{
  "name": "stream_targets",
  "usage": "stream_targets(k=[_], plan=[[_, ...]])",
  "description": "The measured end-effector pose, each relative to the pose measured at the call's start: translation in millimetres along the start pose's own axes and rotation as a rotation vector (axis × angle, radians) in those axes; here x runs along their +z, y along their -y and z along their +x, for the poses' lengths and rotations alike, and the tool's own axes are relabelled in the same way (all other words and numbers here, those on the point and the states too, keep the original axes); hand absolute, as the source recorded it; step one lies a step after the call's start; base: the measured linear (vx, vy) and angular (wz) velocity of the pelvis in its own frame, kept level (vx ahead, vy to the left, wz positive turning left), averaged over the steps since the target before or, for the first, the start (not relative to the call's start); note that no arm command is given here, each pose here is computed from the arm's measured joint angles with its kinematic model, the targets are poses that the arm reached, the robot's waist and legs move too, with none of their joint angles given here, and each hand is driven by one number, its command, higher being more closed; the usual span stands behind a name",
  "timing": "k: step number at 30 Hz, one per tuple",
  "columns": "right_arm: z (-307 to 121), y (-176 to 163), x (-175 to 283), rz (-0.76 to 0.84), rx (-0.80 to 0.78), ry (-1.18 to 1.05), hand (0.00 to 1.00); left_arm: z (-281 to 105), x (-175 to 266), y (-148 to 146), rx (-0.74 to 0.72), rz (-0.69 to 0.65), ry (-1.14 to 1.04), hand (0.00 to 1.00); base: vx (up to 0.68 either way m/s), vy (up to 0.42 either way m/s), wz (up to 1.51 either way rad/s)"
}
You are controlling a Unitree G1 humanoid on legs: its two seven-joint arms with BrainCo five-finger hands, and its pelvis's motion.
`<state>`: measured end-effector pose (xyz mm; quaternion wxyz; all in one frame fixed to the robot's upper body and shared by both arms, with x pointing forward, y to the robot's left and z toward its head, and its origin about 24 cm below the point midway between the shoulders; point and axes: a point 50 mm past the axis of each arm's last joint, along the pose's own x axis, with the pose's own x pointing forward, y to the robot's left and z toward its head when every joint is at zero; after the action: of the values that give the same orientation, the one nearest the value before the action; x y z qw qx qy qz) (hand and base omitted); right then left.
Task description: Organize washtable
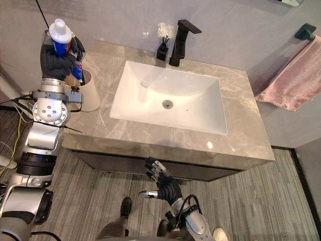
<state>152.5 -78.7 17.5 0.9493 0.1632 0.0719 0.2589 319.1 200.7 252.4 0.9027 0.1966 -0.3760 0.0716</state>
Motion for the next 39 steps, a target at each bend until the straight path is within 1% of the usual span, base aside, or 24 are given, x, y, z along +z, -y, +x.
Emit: stream_targets(k=[19, 27, 28, 34, 39], plan=[[-2.6, 2.0, -1.2, 0.001, -0.014, -0.006, 0.00, -14.4, -13.3, 2.7, 0.005, -0.020, -0.064, 1.00, 0.00, 0.000, 0.00], [-6.8, 3.6, -3.9, 0.007, -0.031, -0.018, 0.00, -14.1, -14.3, -4.5, 0.030, -0.039, -0.072, 1.00, 0.00, 0.000, 0.00], [-6.7, 3.6, -3.8, 0.007, -0.031, -0.018, 0.00, -14.4, -14.7, -4.1, 0.022, -0.042, -0.074, 0.00, 0.00, 0.000, -0.04], [-7.4, 3.6, -4.4, 0.007, -0.033, -0.021, 0.00, -16.8, -25.7, -4.9, 0.025, -0.057, -0.135, 0.00, 0.00, 0.000, -0.03], [-8.6, 3.2, -5.7, -0.002, -0.035, -0.028, 0.00, -15.9, -25.5, -8.2, 0.034, -0.060, -0.137, 0.00, 0.00, 0.000, 0.00]])
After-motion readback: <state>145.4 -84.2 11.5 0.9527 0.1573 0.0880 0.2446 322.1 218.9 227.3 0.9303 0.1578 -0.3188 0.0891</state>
